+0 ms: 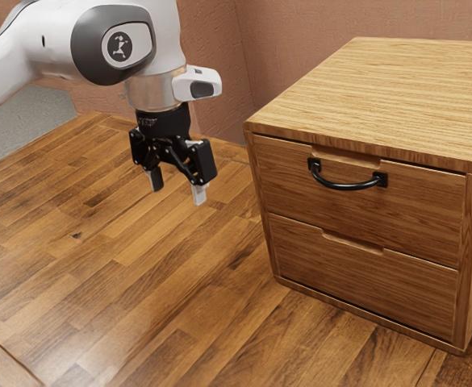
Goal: Pull the drawer handle with one arm to open the drawer
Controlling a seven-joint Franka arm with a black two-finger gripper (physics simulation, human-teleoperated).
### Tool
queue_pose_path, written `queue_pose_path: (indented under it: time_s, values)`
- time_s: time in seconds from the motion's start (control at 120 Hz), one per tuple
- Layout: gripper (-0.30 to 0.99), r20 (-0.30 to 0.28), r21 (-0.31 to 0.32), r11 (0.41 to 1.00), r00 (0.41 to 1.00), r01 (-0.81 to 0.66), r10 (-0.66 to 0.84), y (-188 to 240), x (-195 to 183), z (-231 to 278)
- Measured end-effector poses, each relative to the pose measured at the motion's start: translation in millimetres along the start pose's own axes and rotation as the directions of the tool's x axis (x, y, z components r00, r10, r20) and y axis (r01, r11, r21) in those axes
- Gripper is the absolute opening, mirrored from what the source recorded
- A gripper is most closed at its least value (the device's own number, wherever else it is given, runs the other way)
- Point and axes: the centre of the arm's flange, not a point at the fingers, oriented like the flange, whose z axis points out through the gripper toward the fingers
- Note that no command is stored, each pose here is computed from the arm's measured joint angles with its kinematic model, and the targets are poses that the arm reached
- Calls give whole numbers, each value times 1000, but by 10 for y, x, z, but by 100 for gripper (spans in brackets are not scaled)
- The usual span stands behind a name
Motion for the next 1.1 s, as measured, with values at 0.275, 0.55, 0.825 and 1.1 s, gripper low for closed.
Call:
queue_pose_path:
  time_s: [0.275,0.55,0.825,1.1]
  values:
    - [69,3,-1,1000,1000,2,-2,3,1,7]
    - [69,-82,-11,1000,997,10,-11,-34,-195,-478]
    - [69,-186,-35,899,887,-436,423,353,-488,-937]
    - [69,-202,31,623,605,-782,770,470,-502,-949]
